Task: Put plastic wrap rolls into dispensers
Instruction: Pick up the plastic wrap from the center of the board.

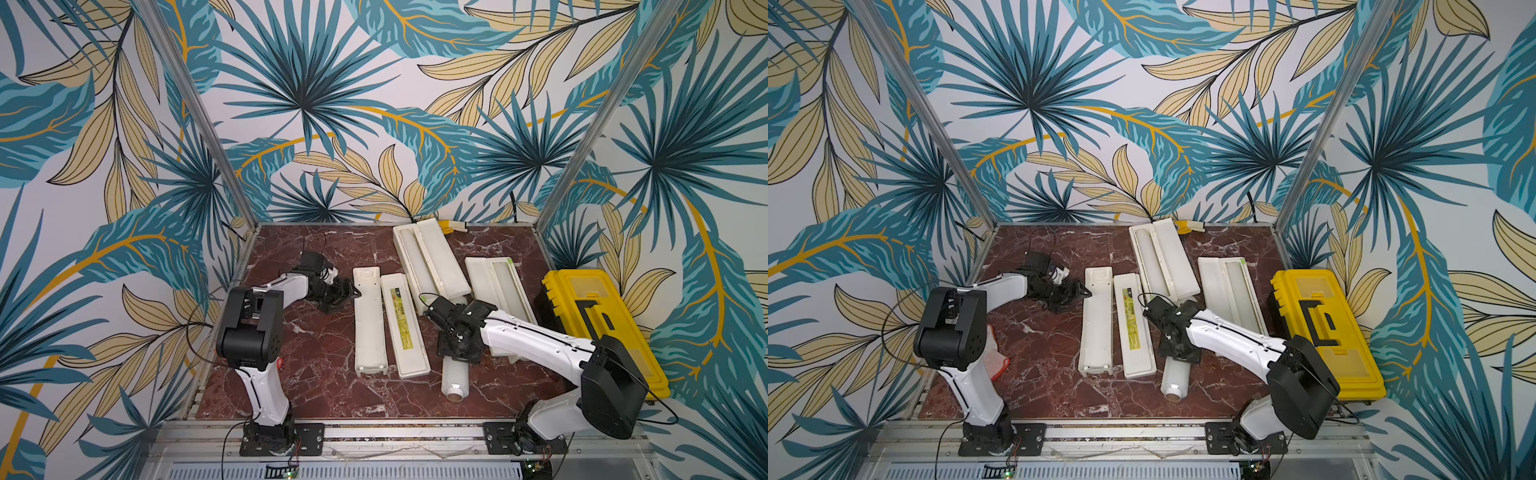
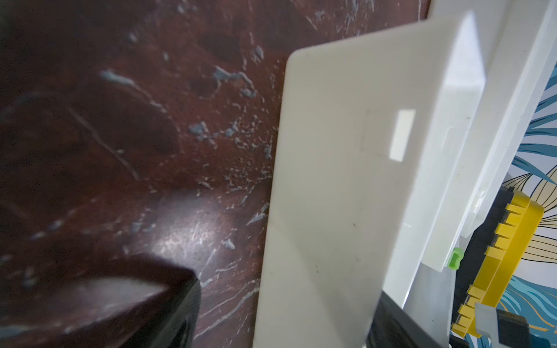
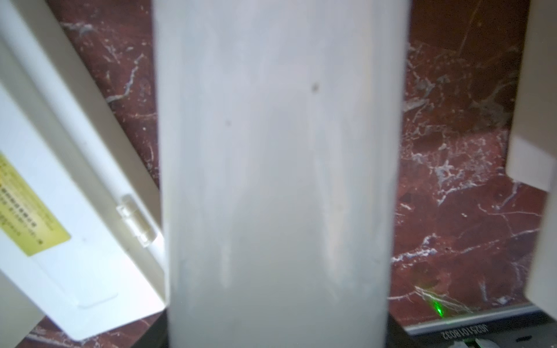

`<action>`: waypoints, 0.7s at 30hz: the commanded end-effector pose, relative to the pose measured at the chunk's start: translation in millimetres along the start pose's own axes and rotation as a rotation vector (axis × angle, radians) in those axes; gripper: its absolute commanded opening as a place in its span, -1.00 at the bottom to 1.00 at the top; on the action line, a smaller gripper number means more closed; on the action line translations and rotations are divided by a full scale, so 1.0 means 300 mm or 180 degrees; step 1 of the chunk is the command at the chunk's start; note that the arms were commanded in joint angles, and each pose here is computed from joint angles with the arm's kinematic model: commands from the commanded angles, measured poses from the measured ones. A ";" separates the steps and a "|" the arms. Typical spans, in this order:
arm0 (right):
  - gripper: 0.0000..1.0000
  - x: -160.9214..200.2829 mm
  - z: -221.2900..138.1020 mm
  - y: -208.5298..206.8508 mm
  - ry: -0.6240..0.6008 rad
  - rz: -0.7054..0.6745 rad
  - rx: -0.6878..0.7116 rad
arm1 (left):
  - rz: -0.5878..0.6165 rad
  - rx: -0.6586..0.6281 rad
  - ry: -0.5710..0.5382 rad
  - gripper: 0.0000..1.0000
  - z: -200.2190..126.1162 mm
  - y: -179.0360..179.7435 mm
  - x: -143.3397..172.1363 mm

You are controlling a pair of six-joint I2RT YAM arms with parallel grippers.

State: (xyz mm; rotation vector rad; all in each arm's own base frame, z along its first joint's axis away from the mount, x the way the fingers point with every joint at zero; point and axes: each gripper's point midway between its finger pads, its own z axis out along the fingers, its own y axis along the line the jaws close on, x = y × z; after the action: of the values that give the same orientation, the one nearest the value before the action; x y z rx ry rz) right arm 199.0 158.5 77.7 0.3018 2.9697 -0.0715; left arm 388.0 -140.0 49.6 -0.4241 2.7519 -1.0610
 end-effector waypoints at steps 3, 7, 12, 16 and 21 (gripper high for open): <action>-0.04 -0.030 -0.158 0.028 -0.0320 -0.0159 -0.0096 | -0.0123 -0.0133 0.0057 0.65 0.024 0.049 0.006; -0.05 -0.034 -0.198 0.034 -0.0331 -0.0176 -0.0108 | -0.0126 -0.0142 0.0054 0.65 0.022 0.050 0.009; -0.04 -0.028 -0.232 -0.042 -0.0386 -0.0016 0.0103 | -0.0127 -0.0154 0.0044 0.65 0.020 0.053 0.010; -0.05 -0.061 -0.284 -0.047 -0.0623 0.0030 -0.0044 | -0.0135 -0.0157 0.0056 0.65 0.024 0.056 0.014; -0.05 -0.114 -0.343 -0.005 -0.0811 -0.0073 -0.0167 | -0.0123 -0.0148 0.0077 0.64 0.032 0.055 0.020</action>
State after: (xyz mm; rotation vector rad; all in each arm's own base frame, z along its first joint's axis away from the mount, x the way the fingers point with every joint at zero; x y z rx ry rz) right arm 193.3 152.6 156.0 0.2494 2.8536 -0.0701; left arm 388.5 -139.7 49.6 -0.4401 2.7510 -1.0615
